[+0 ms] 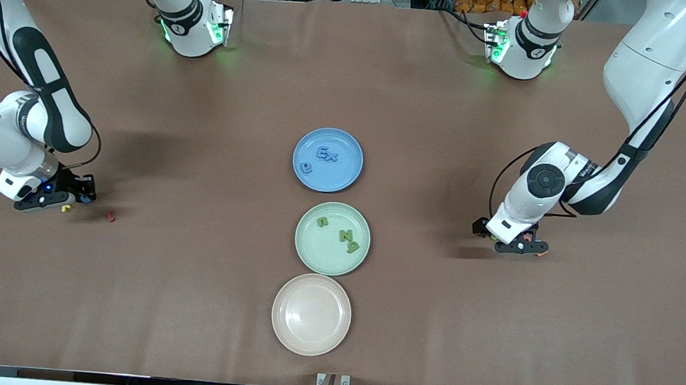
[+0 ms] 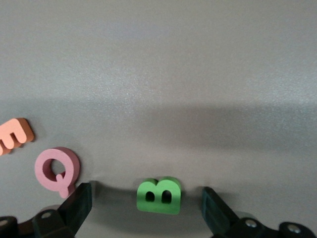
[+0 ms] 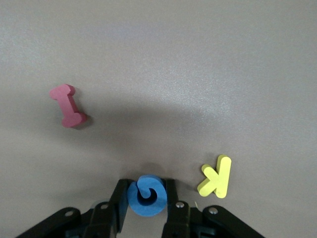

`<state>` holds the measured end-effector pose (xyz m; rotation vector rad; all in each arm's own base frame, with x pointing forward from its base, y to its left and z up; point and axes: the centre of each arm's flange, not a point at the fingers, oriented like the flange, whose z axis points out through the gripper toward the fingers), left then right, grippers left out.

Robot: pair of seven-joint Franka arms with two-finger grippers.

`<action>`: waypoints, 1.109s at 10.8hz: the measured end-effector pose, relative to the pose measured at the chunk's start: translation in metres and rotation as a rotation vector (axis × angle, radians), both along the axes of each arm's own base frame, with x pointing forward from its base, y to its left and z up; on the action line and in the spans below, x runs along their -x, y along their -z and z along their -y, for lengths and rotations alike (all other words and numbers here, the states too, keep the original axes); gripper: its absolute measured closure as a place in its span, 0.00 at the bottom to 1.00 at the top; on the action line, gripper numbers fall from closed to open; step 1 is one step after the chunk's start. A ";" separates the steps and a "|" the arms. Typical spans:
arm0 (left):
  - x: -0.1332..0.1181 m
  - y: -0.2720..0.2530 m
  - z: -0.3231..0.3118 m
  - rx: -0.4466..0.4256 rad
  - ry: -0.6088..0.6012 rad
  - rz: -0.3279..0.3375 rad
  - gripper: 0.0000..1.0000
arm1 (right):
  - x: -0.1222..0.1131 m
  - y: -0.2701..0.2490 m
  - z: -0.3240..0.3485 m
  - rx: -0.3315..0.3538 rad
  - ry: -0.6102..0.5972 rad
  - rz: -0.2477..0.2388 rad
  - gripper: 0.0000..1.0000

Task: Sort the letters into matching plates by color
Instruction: 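Grasp the green B with the left gripper while the right gripper grasps blue letter, then drop the B on the green plate while the right gripper drops its letter on blue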

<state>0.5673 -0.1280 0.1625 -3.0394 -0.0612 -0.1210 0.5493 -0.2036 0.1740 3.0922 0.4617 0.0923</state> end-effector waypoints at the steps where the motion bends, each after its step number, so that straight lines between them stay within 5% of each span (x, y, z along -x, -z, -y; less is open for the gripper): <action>1: 0.001 0.002 0.001 0.002 0.002 -0.003 0.00 | 0.000 0.000 0.000 0.000 0.000 0.000 0.65; 6: 0.004 0.001 0.013 0.029 0.019 -0.010 0.00 | -0.040 -0.051 -0.030 -0.058 0.001 -0.062 0.65; 12: -0.002 -0.004 -0.005 0.075 0.044 -0.019 0.00 | -0.061 -0.086 -0.183 -0.075 0.240 -0.129 0.65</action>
